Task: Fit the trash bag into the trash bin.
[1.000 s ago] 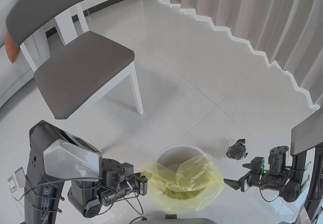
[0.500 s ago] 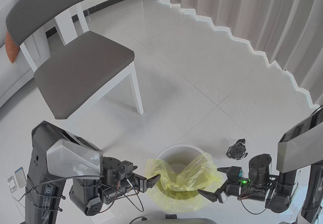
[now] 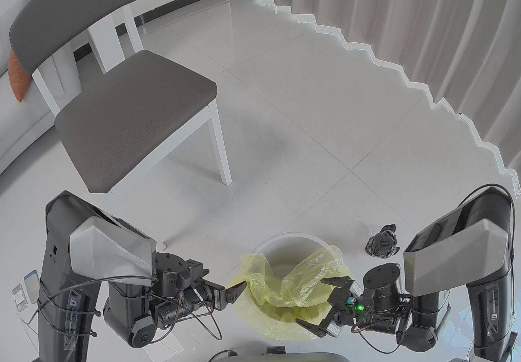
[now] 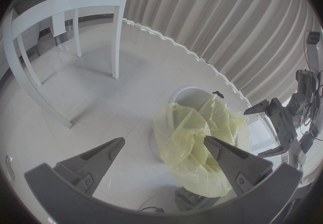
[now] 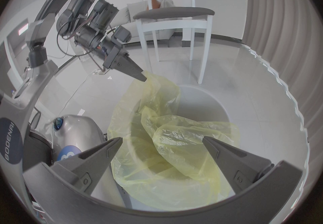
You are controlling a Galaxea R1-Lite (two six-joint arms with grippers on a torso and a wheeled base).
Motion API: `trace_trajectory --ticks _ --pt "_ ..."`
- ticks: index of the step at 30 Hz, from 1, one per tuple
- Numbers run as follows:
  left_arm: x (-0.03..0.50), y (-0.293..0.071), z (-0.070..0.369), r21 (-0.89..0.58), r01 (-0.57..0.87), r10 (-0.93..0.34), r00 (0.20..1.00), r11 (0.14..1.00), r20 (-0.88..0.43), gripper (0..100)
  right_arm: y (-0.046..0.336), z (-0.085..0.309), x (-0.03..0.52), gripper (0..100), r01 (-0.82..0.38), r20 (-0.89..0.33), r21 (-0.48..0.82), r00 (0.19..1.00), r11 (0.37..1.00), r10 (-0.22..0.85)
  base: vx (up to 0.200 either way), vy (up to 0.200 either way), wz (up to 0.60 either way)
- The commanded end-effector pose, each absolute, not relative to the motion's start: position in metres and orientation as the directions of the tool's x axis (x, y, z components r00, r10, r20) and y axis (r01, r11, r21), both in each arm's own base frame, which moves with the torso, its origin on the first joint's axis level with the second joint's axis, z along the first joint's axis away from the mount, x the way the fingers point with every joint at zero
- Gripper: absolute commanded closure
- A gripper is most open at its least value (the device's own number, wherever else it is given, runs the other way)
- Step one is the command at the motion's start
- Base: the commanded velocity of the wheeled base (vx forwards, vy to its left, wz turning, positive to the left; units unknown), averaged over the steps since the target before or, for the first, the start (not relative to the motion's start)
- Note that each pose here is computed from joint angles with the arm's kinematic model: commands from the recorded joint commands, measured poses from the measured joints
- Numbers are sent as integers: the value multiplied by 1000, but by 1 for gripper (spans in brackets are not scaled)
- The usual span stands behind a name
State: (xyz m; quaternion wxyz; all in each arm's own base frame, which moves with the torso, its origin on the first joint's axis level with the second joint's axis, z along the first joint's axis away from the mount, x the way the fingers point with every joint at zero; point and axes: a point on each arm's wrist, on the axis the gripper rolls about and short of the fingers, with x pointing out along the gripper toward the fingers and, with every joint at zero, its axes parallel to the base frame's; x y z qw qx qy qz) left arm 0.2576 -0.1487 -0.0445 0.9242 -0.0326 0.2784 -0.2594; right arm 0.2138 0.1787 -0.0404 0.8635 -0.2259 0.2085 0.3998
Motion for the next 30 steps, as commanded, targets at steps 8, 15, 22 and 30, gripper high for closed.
trace_trajectory --ticks 8,15,22,30 --pt "253 -144 -35 -200 447 -485 730 872 -481 0 201 -55 235 0 -814 -578 -283 567 508 587 0 0 0" --pt "254 -144 -28 -202 450 -490 739 870 -462 0 216 -54 250 0 -818 -574 -306 567 486 591 0 0 0" --pt "254 -145 -23 -203 453 -494 747 868 -445 0 225 -56 261 0 -827 -600 -314 553 466 578 0 0 0" --pt "250 -144 -14 -201 459 -499 751 865 -432 0 232 -59 278 100 -821 -621 -325 559 468 549 0 0 0"
